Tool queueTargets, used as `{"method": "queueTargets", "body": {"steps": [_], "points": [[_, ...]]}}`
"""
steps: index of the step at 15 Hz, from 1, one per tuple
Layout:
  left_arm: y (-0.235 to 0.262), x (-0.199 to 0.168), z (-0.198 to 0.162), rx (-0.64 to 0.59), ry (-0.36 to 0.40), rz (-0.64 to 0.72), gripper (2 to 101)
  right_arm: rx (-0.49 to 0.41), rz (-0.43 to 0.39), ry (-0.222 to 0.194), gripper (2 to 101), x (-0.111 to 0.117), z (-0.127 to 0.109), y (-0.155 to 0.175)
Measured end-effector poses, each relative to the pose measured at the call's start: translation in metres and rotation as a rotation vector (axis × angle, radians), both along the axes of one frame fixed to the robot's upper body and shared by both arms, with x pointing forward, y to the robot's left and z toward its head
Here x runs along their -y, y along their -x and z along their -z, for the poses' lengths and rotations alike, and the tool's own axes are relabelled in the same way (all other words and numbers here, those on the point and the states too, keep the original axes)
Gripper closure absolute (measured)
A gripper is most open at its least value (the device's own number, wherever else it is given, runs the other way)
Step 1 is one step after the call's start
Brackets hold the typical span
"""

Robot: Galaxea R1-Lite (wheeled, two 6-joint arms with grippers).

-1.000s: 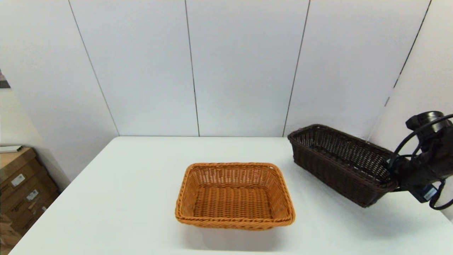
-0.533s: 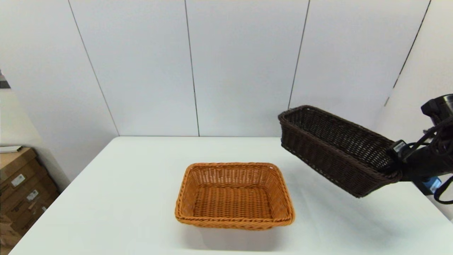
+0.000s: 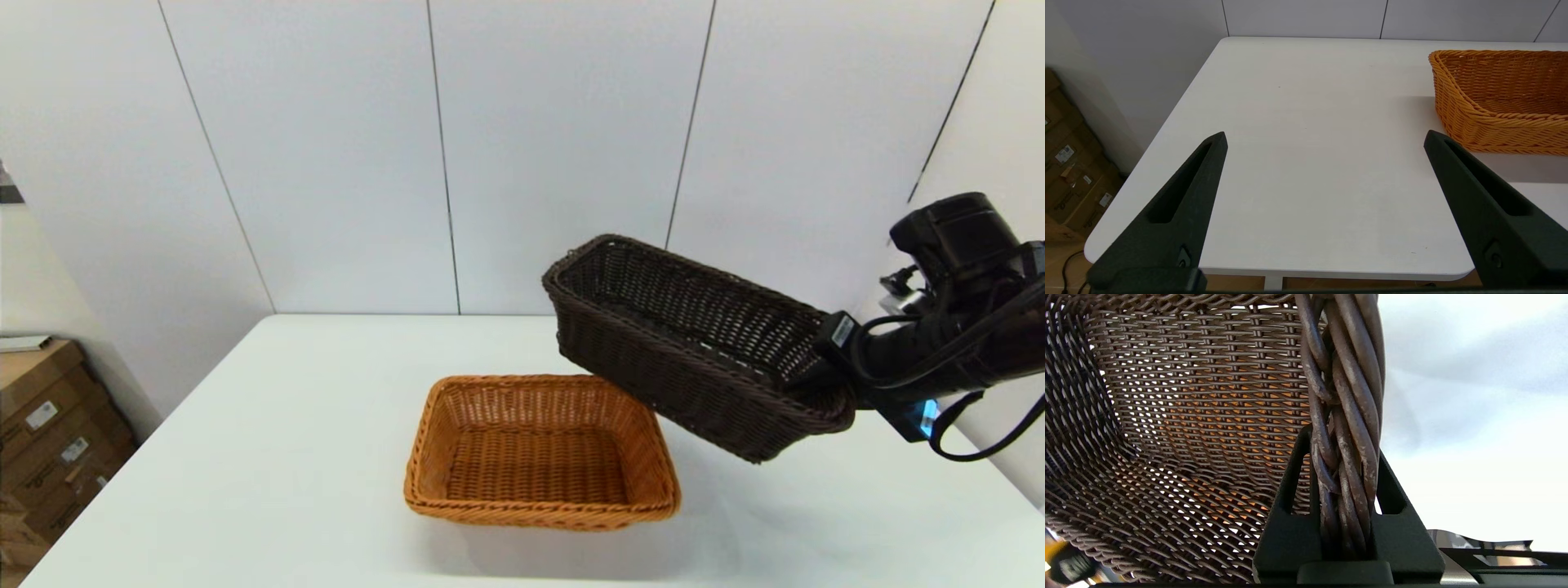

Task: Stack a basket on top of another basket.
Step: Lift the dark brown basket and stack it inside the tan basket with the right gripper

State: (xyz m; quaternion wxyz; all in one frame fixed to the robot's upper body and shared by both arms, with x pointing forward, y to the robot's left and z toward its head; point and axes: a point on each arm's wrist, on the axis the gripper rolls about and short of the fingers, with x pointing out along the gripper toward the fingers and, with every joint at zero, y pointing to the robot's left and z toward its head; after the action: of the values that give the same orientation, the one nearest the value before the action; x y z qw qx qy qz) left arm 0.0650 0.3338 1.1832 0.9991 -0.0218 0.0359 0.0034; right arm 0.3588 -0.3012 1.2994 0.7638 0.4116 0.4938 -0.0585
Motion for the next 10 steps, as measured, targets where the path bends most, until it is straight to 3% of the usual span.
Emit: {"method": "queueTargets", "body": {"steps": [5, 10], "points": [[0.0, 0.0, 0.0, 0.0, 0.0, 0.0, 5.4, 0.073, -0.211, 0.032, 86.2, -0.041, -0.011, 0.003], [0.0, 0.0, 0.0, 0.0, 0.0, 0.0, 5.4, 0.092, -0.414, 0.098, 86.2, -0.07, -0.008, 0.004]]}}
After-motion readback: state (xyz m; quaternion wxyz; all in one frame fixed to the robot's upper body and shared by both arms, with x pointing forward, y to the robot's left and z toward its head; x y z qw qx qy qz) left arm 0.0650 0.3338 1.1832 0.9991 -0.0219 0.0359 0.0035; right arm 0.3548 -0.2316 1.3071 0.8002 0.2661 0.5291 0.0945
